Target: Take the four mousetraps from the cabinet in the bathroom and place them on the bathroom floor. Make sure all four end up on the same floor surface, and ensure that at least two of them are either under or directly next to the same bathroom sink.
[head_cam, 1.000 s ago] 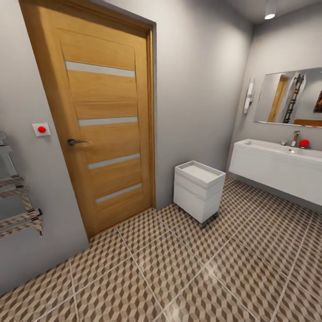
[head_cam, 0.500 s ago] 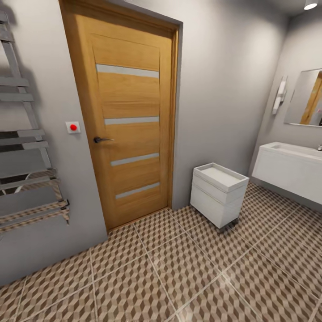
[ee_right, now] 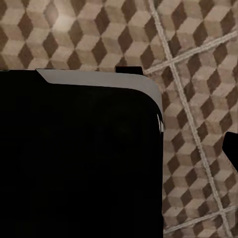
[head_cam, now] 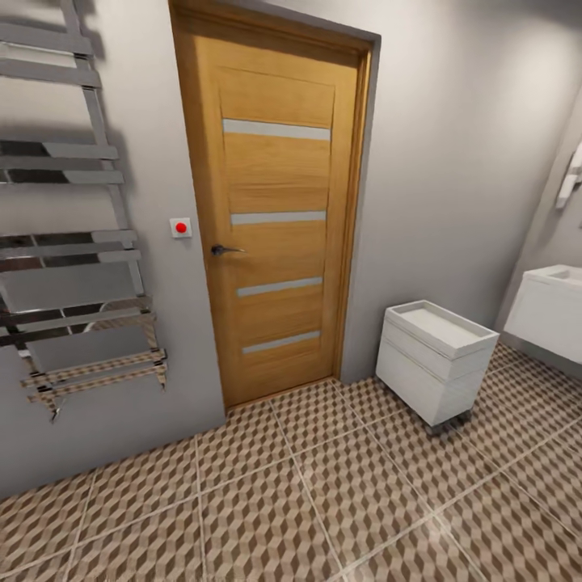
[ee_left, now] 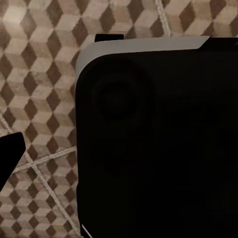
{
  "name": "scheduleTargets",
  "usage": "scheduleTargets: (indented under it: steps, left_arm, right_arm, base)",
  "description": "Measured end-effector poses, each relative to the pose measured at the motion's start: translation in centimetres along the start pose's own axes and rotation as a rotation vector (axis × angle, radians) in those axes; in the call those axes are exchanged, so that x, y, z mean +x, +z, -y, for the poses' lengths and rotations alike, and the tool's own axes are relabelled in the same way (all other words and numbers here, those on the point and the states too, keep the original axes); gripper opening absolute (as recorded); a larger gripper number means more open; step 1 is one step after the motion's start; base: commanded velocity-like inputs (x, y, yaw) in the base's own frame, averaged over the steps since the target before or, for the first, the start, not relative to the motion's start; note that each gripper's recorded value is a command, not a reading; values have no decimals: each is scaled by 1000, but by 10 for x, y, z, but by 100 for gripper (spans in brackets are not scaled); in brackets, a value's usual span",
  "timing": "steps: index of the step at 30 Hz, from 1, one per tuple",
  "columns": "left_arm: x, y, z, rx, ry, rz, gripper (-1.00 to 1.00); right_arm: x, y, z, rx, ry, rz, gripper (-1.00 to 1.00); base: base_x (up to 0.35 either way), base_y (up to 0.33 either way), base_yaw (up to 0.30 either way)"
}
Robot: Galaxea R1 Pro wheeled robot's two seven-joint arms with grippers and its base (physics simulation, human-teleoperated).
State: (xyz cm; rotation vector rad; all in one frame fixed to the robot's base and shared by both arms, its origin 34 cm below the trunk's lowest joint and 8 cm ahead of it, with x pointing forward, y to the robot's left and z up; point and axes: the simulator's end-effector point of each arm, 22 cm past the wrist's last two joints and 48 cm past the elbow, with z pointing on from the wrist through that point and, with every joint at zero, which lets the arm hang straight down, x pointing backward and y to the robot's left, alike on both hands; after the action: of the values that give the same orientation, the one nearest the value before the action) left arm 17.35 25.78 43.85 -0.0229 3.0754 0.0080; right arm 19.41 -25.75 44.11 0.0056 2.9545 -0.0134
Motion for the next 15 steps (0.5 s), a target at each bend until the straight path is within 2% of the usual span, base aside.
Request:
scheduleTargets:
  steps: [15]
  left_arm:
    - [0, 0, 1, 1, 0, 0, 100]
  right_arm:
    - [0, 0, 0, 0, 0, 0, 100]
  base:
    - [0, 0, 284]
